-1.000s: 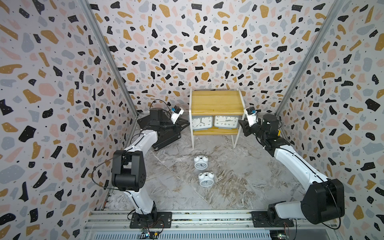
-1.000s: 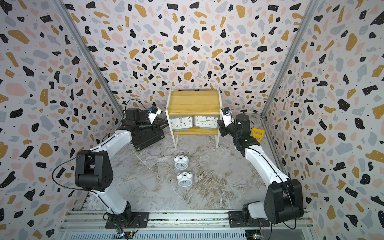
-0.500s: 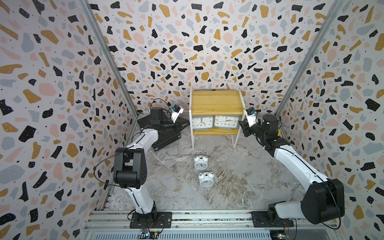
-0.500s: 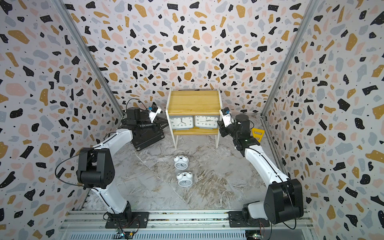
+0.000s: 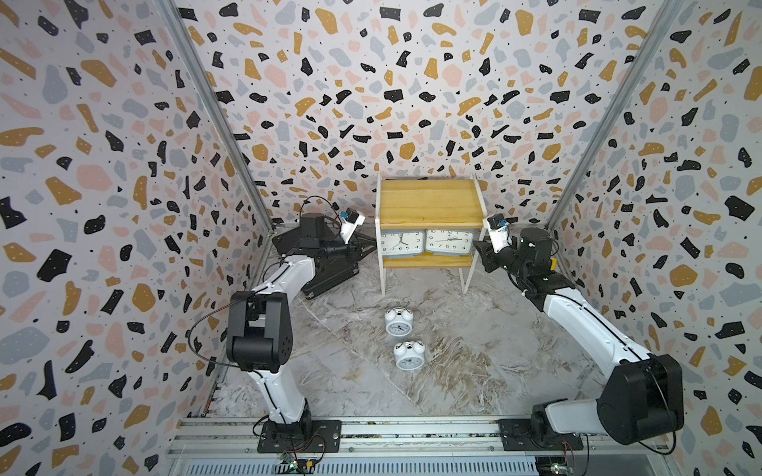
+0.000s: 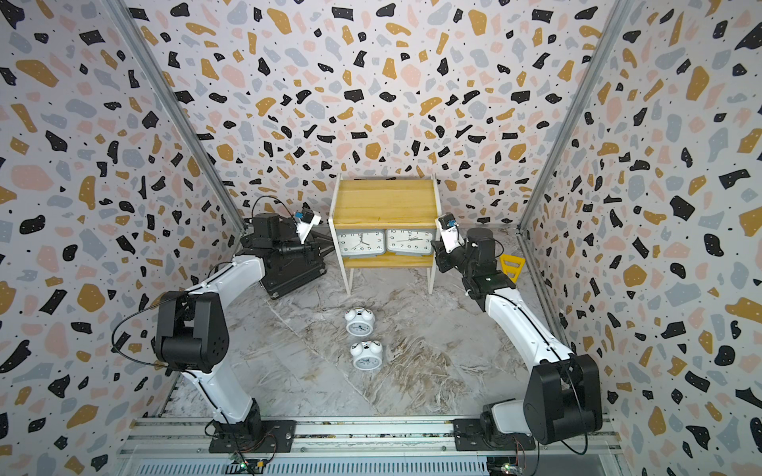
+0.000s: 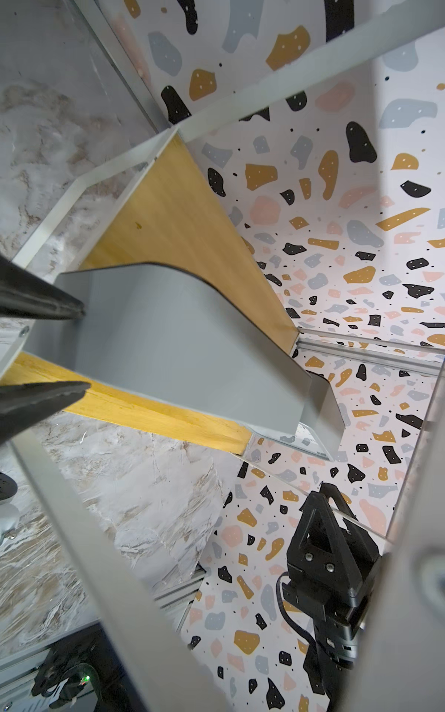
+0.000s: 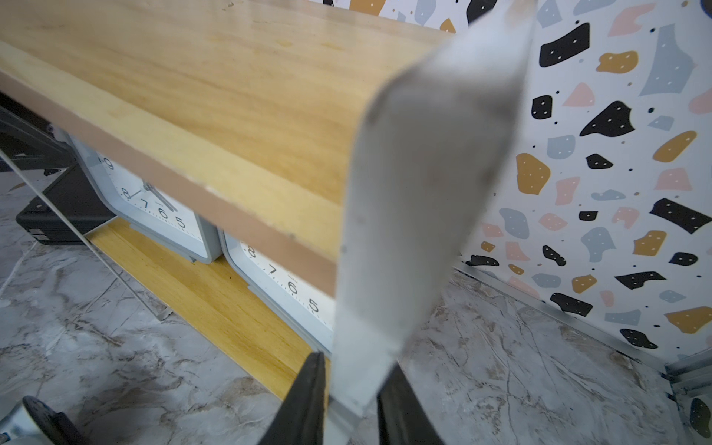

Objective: Place the alarm clocks on the shelf by style
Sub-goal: Place the alarm on the shelf.

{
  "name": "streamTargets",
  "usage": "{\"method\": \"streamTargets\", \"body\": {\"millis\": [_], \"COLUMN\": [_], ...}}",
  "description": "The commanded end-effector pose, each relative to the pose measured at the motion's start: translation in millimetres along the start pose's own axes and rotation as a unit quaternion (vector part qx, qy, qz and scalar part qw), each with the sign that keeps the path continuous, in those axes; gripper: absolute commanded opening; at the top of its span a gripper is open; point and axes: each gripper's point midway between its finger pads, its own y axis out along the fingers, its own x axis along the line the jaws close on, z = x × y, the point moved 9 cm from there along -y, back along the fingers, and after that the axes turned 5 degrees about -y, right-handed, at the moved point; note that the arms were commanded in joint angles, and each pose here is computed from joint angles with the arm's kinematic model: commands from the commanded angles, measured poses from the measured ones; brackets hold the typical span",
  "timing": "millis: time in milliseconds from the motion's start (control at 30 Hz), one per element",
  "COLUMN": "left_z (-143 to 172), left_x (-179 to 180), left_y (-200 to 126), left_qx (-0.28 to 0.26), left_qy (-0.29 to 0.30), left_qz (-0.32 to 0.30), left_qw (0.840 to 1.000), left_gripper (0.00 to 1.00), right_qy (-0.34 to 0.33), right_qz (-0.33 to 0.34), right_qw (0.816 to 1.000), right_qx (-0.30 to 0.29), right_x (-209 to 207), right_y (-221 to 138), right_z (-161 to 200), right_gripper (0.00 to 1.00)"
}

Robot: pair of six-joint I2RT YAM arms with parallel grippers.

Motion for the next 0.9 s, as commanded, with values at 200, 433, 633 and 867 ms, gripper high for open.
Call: {"method": "streamTargets", "body": {"millis": [200, 433, 633, 867], "left_z": [-20, -31, -38, -42], "left_x": [-7, -19, -33, -65], "left_y": [1, -11, -26, -53], "left_qx": [-0.018, -0.019, -0.024, -0.036], "left_qy": [0.030, 0.057, 0.068, 0.059], "left_qz": [0.017, -0.028, -0.099, -0.166], "left_qw": [0.999, 0.998, 0.992, 0.984], "left_gripper": [0.38, 0.59, 0.70, 0.72], "right_qy": [-0.008, -0.012, -0.010, 0.009], "right_qz": [0.012, 0.025, 0.045, 0.048], "right_qw": [1.000, 0.999, 0.999, 0.999], "right_qx": [-0.011, -0.016, -0.013, -0.004], "right_x": [-2, -2, 0, 12], "right_y": [-10, -19, -36, -65], "right_z": [-8, -11, -10, 3], "right_gripper": [0.28, 0.34, 0.48, 0.64]}}
